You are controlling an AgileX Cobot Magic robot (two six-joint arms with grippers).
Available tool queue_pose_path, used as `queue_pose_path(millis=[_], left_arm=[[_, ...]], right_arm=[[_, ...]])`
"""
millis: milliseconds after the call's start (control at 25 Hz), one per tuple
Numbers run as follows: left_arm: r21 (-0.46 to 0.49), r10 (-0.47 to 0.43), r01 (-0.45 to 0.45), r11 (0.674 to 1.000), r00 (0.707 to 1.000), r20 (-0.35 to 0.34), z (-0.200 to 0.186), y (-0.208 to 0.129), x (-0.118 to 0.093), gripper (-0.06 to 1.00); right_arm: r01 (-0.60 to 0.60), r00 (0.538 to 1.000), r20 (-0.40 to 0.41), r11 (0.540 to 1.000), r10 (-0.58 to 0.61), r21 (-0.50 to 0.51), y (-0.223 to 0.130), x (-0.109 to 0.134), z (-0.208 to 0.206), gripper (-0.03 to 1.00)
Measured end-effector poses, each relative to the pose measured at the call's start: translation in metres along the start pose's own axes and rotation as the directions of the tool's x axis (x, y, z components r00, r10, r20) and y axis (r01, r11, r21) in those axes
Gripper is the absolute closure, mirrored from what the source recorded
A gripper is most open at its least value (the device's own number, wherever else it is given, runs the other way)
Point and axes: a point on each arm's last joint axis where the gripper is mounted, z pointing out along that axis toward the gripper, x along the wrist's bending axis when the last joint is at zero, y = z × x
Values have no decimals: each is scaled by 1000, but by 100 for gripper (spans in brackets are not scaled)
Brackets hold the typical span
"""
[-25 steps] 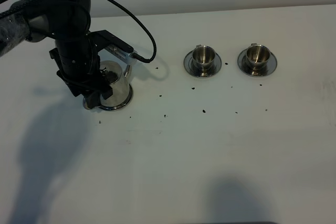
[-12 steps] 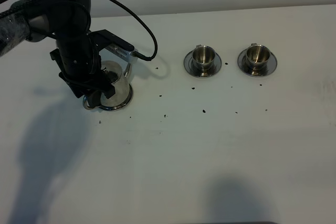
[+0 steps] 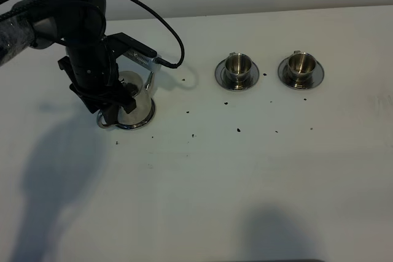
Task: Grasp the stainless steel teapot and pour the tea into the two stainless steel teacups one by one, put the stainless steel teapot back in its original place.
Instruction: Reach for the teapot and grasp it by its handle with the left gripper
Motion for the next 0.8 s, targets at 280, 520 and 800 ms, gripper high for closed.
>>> queue_pose_path(millis=[280,520,800], left_arm=[[-13,-8,8,1000,1000,-4,0,1,0,50],[-17,-14,14,1000,1000,-2,0,2,0,52],[-21,-22,22,1000,1000,11,0,2,-1,61]], right_arm=[[0,1000,0,1000,0,0,0,0,0,52],[0,1000,0,1000,0,0,0,0,0,52],[0,1000,0,1000,0,0,0,0,0,52]])
